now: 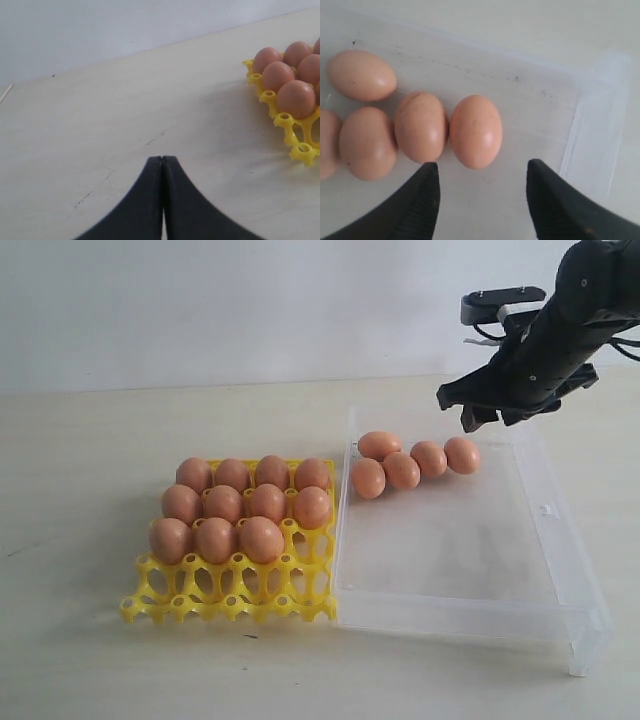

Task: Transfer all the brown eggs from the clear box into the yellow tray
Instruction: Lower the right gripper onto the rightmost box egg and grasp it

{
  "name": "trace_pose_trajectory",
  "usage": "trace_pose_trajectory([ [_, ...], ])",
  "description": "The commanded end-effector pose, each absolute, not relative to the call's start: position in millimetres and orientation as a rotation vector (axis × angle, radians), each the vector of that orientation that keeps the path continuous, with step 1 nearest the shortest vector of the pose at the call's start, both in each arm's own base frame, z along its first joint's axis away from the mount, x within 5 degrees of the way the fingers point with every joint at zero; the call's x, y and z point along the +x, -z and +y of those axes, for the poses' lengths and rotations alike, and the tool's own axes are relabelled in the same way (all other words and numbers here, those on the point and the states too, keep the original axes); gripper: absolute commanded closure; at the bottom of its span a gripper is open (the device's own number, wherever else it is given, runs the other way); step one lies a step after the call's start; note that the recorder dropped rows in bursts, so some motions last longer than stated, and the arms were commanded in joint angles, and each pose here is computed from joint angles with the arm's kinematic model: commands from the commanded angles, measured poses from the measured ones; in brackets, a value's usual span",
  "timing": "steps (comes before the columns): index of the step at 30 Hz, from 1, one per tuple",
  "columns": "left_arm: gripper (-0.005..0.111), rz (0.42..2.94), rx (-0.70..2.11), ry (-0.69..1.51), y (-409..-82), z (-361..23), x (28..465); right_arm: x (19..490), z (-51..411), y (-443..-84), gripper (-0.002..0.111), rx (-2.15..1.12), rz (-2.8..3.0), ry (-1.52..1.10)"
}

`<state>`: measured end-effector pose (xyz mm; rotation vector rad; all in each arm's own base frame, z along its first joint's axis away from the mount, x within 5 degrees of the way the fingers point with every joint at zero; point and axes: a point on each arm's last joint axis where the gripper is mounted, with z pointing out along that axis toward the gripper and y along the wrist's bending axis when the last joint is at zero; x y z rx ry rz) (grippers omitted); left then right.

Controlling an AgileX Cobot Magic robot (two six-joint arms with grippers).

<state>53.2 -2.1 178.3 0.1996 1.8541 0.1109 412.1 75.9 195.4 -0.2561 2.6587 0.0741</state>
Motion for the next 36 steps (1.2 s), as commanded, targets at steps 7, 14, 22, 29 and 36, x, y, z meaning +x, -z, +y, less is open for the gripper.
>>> trace_pose_trajectory([
  [7,0.107,1.838,0.199,-0.109,-180.5,-2.2,53.0,448.5,79.4,-165.6,0.037,-0.271,2.696,-0.061],
  [14,0.107,1.838,0.199,-0.109,-180.5,-2.2,53.0,470.4,82.0,-155.8,0.039,-0.254,2.690,-0.047],
  [22,0.107,1.838,0.199,-0.109,-180.5,-2.2,53.0,474.5,78.3,-143.3,0.042,-0.199,2.740,-0.032],
  [29,0.107,1.838,0.199,-0.109,-180.5,-2.2,53.0,472.1,79.1,-129.8,0.048,-0.186,2.798,-0.048],
  [36,0.107,1.838,0.199,-0.109,-180.5,-2.2,53.0,468.9,79.4,-125.0,0.092,-0.188,2.843,-0.055],
])
